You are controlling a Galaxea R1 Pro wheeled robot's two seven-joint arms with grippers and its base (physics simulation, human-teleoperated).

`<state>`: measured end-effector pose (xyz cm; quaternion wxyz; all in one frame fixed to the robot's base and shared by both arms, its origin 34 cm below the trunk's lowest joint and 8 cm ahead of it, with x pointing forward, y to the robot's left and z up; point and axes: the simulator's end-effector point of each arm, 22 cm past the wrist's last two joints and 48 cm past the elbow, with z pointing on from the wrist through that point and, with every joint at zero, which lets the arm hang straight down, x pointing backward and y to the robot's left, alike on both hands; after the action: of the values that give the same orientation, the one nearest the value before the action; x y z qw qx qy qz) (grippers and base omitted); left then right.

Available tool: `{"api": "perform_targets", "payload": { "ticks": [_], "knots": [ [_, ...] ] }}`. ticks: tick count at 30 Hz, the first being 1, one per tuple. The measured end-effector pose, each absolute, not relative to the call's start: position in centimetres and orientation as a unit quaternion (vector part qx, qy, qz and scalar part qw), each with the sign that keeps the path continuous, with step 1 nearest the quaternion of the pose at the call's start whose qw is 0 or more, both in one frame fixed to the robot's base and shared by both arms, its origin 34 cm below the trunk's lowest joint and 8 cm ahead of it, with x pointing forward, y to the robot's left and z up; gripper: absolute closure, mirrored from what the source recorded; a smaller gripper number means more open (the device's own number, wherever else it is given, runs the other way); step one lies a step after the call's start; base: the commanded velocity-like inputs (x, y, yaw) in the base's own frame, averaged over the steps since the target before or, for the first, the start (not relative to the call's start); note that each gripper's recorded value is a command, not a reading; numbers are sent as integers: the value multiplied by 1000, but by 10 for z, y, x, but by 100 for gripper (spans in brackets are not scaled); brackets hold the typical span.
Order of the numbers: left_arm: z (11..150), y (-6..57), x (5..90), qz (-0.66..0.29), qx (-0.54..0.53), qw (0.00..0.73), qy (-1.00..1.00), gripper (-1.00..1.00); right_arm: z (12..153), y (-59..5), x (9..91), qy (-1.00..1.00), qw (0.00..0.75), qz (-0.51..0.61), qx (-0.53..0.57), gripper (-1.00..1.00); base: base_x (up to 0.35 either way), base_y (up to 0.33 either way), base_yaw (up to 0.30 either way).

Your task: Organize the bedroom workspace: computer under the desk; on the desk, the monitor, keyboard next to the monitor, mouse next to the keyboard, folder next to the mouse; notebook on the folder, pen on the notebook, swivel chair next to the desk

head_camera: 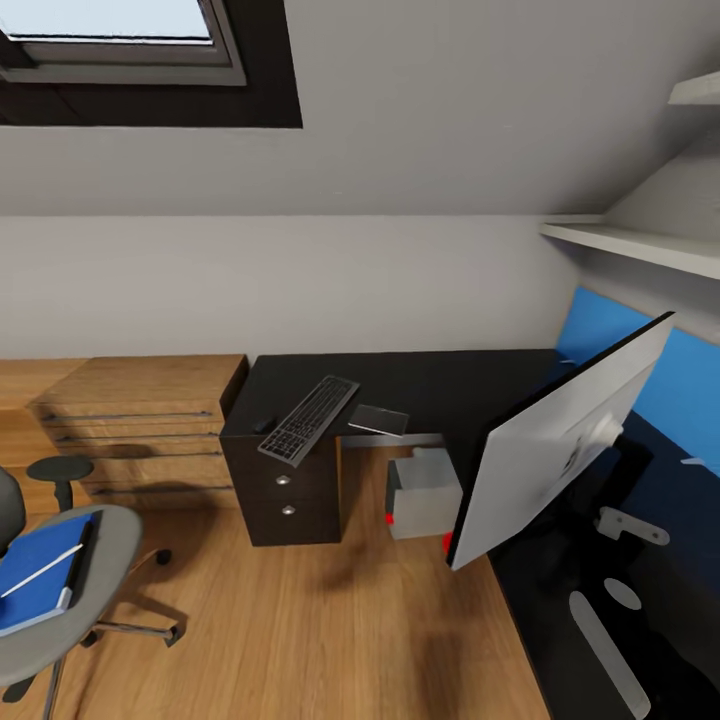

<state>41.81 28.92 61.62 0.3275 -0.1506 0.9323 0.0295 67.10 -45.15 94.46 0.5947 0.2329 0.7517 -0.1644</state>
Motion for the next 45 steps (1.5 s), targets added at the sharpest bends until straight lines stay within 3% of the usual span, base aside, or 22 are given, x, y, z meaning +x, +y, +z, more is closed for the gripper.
{"api": "perform_targets", "payload": {
  "ticks": [16, 45],
  "knots": [
    [621, 291, 423, 30, -155, 336, 929, -100, 954, -451, 672, 747, 602, -161, 232, -100, 0, 0, -145],
    [622, 292, 423, 32, -159, 335, 928, -100, 958, -451, 672, 742, 607, -159, 234, -100, 0, 0, -9]
  ]
}}
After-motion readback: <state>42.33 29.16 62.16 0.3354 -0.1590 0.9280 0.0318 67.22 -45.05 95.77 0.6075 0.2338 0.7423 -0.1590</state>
